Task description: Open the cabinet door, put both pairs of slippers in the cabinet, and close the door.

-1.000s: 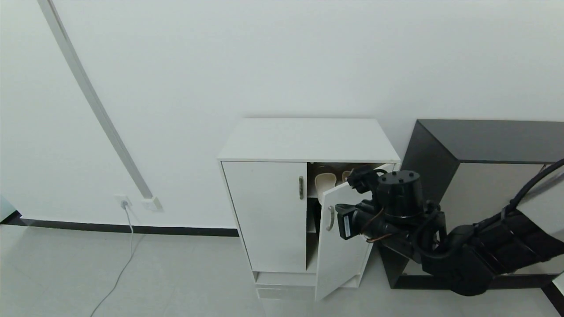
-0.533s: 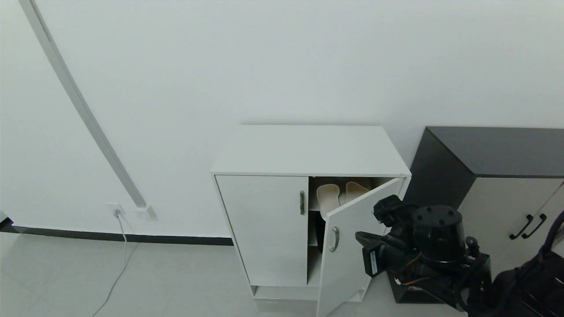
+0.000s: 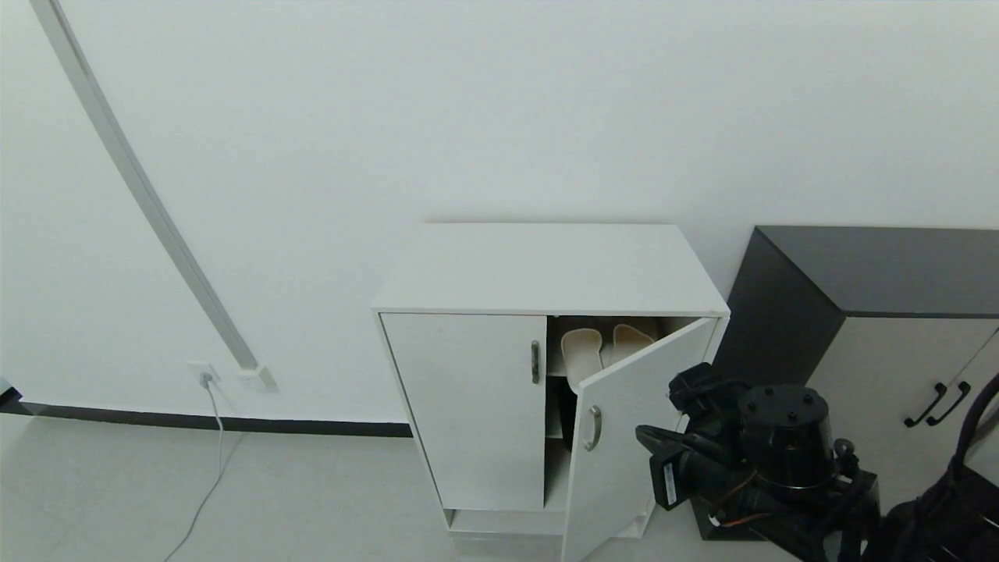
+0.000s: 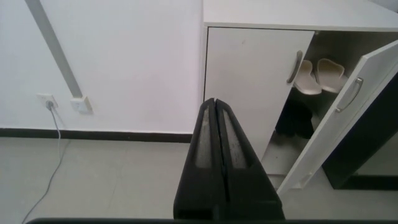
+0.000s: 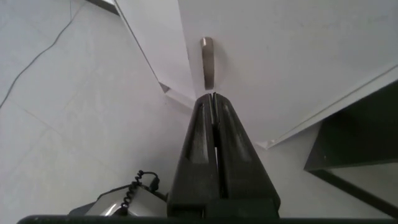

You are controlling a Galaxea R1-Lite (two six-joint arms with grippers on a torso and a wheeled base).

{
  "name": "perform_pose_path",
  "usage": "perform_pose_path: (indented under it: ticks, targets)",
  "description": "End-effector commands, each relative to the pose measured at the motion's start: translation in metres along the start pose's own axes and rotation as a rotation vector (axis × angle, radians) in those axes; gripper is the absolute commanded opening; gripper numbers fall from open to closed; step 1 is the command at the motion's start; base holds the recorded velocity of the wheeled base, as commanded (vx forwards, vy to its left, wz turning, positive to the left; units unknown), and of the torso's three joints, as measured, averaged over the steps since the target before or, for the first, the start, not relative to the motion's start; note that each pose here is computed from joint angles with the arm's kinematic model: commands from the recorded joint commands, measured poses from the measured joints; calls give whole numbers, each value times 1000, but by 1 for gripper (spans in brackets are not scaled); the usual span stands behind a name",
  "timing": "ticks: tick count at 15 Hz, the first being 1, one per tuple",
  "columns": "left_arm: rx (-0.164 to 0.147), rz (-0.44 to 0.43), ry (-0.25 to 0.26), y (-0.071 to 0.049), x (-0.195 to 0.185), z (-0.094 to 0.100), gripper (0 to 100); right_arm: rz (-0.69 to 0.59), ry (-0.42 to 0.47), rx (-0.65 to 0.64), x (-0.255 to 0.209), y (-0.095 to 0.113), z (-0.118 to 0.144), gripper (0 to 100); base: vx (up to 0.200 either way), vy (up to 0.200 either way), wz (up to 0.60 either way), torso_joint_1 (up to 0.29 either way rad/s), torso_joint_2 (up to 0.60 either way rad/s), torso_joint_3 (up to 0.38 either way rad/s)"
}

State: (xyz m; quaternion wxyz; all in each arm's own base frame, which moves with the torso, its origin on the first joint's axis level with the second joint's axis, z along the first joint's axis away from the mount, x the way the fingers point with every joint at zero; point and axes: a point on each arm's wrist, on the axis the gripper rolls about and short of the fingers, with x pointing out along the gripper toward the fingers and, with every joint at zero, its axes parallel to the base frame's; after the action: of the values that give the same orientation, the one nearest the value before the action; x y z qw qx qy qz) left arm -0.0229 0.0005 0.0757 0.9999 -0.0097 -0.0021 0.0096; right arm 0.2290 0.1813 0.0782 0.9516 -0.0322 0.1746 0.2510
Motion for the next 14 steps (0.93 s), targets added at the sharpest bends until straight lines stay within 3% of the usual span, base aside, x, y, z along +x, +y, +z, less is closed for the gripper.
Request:
perform_pose_path:
  ticks: [1,14]
  targets:
    - [-1,1,1,0,0,0,0,-3,18,-2,16,1,-5,0,0,0,0,0,0,0]
    - [-1,1,1,0,0,0,0,-60,-38,27,99,-9,9,0,0,0,0,0,0,0]
